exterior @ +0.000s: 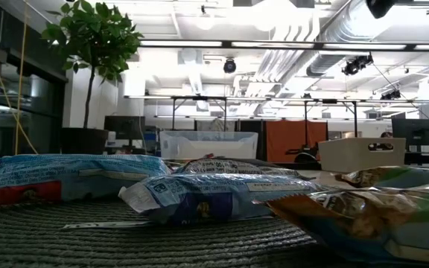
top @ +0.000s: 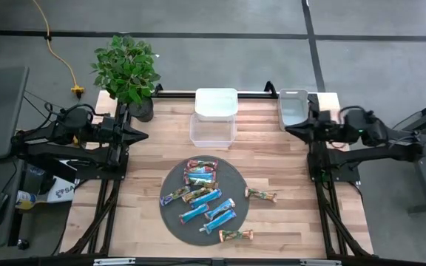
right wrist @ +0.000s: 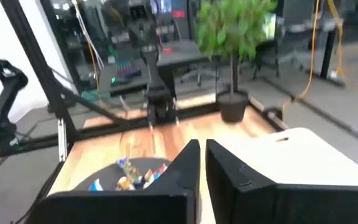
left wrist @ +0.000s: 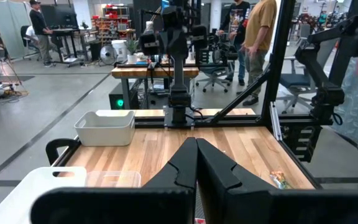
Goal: Pick and place Granola Bars by type
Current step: Put the yellow granola bar into the gray bin
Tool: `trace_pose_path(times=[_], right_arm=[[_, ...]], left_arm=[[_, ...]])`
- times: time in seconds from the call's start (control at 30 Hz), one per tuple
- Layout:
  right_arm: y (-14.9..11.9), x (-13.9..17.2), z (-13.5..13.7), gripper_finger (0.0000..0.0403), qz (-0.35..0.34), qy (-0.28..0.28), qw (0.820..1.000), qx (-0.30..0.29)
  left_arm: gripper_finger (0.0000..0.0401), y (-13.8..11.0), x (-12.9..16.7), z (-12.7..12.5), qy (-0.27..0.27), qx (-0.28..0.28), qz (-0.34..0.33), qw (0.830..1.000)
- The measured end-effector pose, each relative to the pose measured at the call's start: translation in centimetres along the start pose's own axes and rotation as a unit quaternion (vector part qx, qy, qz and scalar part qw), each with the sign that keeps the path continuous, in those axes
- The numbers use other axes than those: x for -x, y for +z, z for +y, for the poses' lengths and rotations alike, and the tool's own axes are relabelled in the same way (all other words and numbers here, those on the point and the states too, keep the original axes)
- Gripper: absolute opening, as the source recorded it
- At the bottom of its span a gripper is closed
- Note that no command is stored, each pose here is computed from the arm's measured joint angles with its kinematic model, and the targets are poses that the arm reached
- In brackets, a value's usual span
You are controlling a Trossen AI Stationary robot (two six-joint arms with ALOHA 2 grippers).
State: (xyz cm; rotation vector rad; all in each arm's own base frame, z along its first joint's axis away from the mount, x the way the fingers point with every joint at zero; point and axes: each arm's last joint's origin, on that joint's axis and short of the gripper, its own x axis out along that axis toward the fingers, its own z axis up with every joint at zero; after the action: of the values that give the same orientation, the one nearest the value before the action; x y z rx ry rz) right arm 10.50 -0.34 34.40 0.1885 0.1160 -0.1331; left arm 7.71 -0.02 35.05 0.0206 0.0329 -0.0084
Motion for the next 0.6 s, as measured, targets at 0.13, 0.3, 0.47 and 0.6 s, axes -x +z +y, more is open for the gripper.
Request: trace_pose_path(times=[0.13, 0.3, 0.47, 0.6], right_arm=[[-0.6, -2.3, 0.2, 0.0044, 0.045, 0.0, 0.999, -0.013], [-1.2, -5.2, 0.8, 0.0085, 0.112, 0.043, 0.992, -0.05], [-1.2, -7.7, 1.8, 0.0115, 0.2, 0.057, 0.977, -0.047], [-1.0, -9.3, 2.8, 0.0122, 0.298, 0.026, 0.954, -0.022]], left_arm=[[0.0001, 0.0, 0.0, 0.0, 0.0, 0.0, 0.0, 1.0], [0.0001, 0.0, 0.0, 0.0, 0.0, 0.0, 0.0, 1.0], [0.0001, 0.0, 0.0, 0.0, 0.0, 0.0, 0.0, 1.0], [0.0001, 0.0, 0.0, 0.0, 0.0, 0.0, 0.0, 1.0]])
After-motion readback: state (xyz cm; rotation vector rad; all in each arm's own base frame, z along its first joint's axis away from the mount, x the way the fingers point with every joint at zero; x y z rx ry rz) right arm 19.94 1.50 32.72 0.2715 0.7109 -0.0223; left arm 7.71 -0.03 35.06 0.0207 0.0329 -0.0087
